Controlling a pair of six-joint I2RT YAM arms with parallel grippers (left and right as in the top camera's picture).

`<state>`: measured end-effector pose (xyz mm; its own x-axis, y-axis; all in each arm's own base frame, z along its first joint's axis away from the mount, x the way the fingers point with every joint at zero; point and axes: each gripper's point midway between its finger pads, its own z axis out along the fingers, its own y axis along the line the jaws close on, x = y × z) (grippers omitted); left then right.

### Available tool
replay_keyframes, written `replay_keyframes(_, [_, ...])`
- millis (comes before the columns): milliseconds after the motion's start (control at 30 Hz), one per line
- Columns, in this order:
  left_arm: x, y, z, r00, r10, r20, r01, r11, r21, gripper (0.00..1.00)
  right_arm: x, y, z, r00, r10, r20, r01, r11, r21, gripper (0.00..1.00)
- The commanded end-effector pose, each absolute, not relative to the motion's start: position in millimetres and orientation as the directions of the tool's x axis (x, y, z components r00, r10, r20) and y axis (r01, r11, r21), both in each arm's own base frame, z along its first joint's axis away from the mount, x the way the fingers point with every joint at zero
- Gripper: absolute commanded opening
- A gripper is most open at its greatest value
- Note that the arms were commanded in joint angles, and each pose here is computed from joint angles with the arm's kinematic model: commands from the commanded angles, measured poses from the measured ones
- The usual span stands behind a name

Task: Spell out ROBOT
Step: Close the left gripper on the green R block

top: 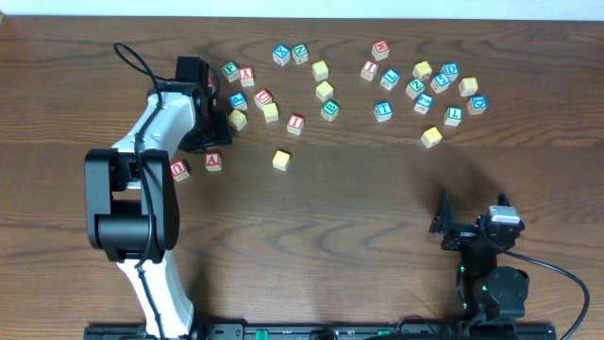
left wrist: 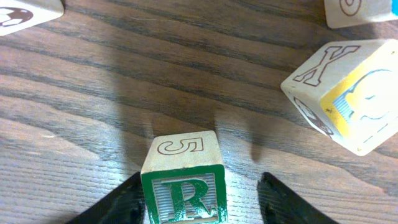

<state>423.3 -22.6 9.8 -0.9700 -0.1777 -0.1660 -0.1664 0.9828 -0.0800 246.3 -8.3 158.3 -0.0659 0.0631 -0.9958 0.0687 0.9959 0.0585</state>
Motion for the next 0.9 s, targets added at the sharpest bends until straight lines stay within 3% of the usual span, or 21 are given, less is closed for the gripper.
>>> replay_keyframes(0, [430.4,-19.5,17.4,-0.967,-0.169,-0.191,-0.158,0.985,-0.069,0.52,246.0,-10.2,158.2,-0.064,0.052,-0.997,0.075,0.996,0.048,0.99])
replay_keyframes(800, [429.3,-15.1,17.2,-0.967,-0.169,-0.190,-0.163,0.986,-0.044,0.49,246.0,-10.2,158.2,-0.064,0.052,-0.997,0.075,0.996,0.048,0.99])
replay_keyframes(867, [429.2,-15.1,17.2,-0.967,-0.169,-0.190,-0.164,0.986,-0.044,0.46,245.9,-10.2,158.1,-0.064,0.052,-0.997,0.075,0.996,0.048,0.99])
